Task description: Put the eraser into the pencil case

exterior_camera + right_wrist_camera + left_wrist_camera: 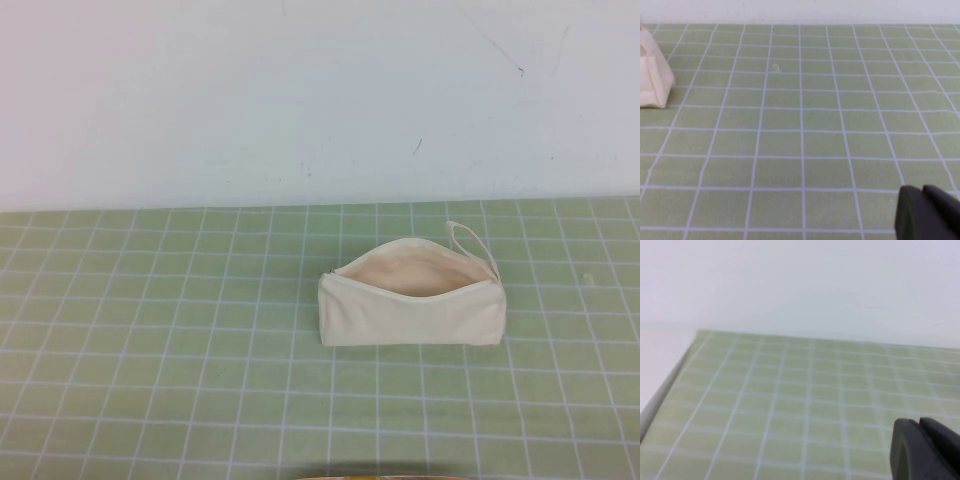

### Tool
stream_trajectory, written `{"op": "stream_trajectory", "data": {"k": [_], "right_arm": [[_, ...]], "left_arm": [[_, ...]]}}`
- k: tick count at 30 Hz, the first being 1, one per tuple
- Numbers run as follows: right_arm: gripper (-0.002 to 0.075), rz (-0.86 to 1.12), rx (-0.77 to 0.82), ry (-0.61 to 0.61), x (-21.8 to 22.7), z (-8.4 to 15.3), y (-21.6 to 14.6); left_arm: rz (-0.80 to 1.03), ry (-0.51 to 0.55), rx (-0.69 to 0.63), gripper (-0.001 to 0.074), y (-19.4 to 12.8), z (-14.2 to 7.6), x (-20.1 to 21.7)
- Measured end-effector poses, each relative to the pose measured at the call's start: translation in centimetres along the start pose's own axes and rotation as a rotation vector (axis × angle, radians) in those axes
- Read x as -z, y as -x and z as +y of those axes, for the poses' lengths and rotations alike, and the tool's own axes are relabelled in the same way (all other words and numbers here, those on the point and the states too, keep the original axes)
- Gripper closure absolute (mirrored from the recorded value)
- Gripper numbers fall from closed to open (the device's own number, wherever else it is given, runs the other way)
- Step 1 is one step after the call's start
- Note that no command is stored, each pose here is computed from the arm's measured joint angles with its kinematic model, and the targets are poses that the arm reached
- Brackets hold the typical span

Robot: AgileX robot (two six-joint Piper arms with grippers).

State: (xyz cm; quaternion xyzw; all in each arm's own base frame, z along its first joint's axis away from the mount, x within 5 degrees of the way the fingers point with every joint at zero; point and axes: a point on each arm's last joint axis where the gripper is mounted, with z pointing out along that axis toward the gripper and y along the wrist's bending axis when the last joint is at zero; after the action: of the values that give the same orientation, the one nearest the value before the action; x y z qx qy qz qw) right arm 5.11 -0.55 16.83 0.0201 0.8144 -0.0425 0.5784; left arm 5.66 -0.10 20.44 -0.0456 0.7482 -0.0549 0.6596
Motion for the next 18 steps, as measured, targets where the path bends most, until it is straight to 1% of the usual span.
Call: {"op": "stream_trajectory", "data": {"k": [2,6,9,18], "right_arm": [[0.0727,0.0,0.0,0.0,0.0,0.0,0.0],[0.0727,0.0,0.0,0.0,0.0,0.0,0.0],[0.0727,0.0,0.0,0.0,0.0,0.0,0.0],[0.0727,0.002,0.0,0.0,0.0,0.0,0.0]], "left_arm": [[0.02,0.055,0.013,0.0736,-1.7,0.5,-0.1],[0.087,0.099,0.044,0.0736,-2.5,0.8,-0.1],[0.133,0.109,0.051,0.0736,-2.9,0.9,0.0],[0.14,0.109,0.056,0.0736,-3.0,0.9,0.0]]}}
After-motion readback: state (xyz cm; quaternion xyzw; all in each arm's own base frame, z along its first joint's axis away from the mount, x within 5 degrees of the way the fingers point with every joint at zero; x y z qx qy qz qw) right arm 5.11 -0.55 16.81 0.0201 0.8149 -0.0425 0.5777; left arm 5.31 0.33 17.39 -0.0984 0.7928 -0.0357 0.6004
